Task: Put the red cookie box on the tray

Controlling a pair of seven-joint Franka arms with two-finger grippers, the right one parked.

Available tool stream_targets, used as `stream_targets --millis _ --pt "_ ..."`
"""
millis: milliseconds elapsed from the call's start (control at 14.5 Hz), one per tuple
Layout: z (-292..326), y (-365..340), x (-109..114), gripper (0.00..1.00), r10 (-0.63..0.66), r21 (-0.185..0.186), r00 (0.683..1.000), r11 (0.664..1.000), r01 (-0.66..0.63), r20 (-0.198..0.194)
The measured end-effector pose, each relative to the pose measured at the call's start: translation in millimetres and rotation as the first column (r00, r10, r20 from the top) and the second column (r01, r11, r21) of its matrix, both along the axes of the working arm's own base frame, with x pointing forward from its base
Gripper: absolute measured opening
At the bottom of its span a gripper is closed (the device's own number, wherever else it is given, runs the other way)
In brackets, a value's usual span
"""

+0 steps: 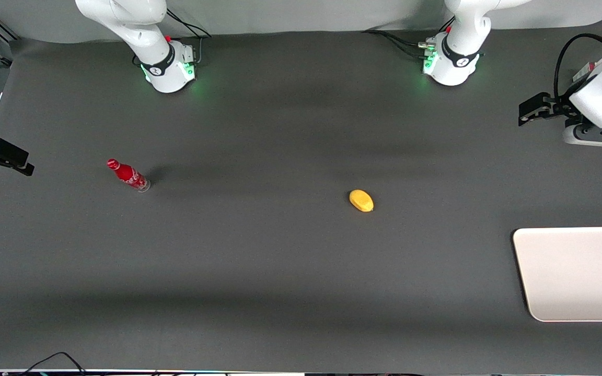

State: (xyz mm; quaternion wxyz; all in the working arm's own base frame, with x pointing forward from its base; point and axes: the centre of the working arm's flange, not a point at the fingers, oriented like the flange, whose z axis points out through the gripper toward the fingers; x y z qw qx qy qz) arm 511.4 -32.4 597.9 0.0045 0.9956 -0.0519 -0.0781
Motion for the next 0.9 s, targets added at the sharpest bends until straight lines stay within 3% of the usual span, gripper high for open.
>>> stream_targets --millis 483,759,897 --pt "5.5 0.2 1.2 1.00 0.002 -0.001 1.000 1.000 -0.002 0.006" --pt "5.3 44.4 -12.5 1.00 0.081 0.004 0.993 0.997 -0.081 -0.087" --pt "17.3 111.9 -28.3 1.00 0.102 0.047 0.990 0.994 -0.098 -0.098"
